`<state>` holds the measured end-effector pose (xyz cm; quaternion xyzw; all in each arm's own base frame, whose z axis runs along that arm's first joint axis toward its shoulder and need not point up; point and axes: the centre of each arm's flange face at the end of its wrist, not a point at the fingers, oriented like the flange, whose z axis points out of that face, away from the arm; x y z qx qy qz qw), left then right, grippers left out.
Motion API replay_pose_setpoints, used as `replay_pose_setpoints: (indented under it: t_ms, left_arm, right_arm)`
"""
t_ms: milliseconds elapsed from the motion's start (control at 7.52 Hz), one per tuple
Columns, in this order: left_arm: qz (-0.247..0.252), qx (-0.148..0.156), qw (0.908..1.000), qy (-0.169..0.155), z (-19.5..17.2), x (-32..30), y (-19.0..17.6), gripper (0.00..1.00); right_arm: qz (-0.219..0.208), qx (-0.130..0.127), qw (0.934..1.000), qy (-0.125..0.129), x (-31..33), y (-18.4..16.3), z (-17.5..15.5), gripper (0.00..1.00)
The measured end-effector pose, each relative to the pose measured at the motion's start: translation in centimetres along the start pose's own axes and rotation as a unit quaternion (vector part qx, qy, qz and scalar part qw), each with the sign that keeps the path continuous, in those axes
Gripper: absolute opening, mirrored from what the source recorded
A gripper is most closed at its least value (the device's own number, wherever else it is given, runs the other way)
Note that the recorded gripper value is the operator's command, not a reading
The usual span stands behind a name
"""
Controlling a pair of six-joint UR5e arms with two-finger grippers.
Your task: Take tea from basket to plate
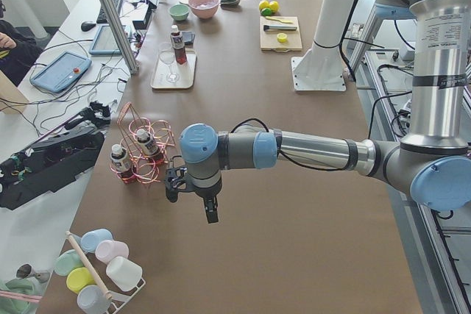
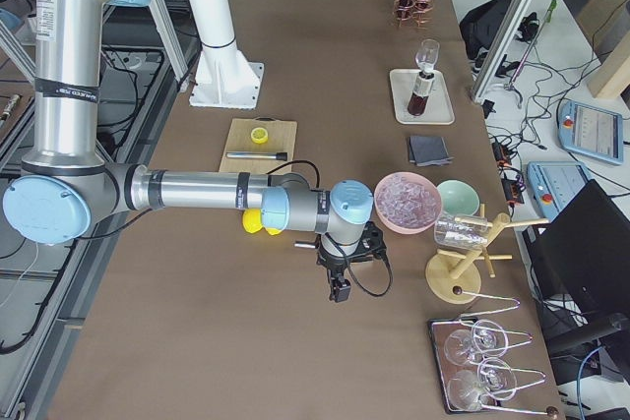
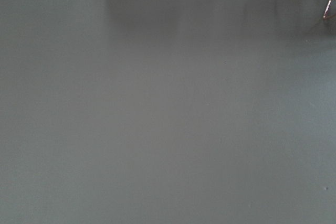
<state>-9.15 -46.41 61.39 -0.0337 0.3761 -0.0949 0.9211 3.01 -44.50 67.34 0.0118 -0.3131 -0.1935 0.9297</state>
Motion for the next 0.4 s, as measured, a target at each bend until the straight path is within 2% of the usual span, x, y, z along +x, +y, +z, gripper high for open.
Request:
replay_pose_setpoints:
  t_ms: [399]
  left_arm:
    - [0.001, -0.001, 1.0000, -0.001, 0.21, -0.08, -0.02, 0.98]
  right_arm:
    - [0.000, 0.000, 1.0000, 0.000, 0.01, -0.14, -0.01, 1.00]
